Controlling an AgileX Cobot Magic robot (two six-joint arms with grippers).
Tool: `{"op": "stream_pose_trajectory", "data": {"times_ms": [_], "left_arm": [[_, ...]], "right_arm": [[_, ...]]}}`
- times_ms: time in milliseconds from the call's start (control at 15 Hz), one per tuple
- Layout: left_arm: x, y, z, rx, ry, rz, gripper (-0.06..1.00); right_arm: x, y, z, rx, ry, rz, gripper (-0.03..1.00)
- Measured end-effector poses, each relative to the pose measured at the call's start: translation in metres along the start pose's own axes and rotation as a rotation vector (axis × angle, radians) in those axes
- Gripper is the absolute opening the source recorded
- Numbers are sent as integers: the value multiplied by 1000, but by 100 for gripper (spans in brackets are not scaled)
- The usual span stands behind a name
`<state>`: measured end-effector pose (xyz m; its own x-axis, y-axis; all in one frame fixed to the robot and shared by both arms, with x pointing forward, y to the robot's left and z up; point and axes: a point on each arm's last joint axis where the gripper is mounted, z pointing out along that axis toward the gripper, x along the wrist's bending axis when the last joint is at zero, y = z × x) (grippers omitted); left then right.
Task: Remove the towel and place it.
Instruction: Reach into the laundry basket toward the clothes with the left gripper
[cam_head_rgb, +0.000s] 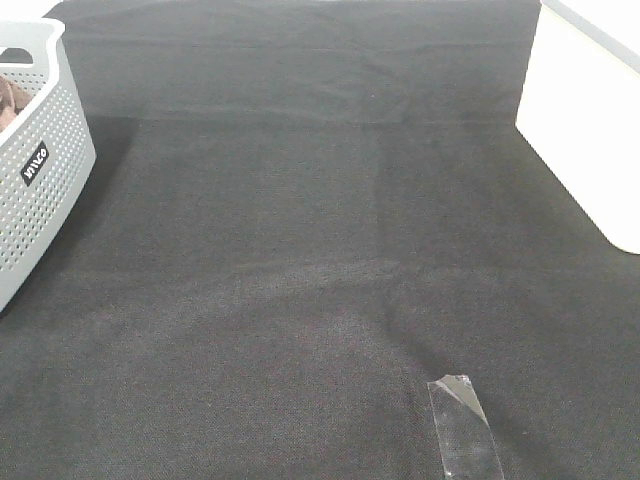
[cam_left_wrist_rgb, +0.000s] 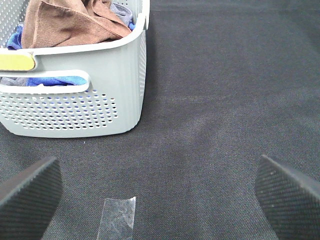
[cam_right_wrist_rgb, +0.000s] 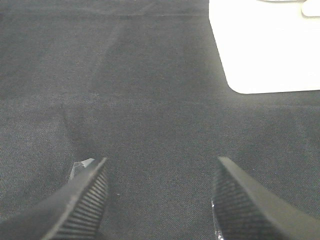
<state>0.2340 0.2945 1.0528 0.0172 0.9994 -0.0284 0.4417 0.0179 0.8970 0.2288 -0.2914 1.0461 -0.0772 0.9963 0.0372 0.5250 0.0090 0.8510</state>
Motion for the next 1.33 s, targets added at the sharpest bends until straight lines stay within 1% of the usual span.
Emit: {"op": "stream_pose_trajectory", "data": {"times_ms": [800,1067,1333], "left_arm": [[0,0,0,0,1,0,99],[4,0,0,1,42,-10,99],[4,0,0,1,42,-10,99]], "right_arm": [[0,0,0,0,0,0,56],[0,0,0,0,0,0,56],[0,0,0,0,0,0,56]]}}
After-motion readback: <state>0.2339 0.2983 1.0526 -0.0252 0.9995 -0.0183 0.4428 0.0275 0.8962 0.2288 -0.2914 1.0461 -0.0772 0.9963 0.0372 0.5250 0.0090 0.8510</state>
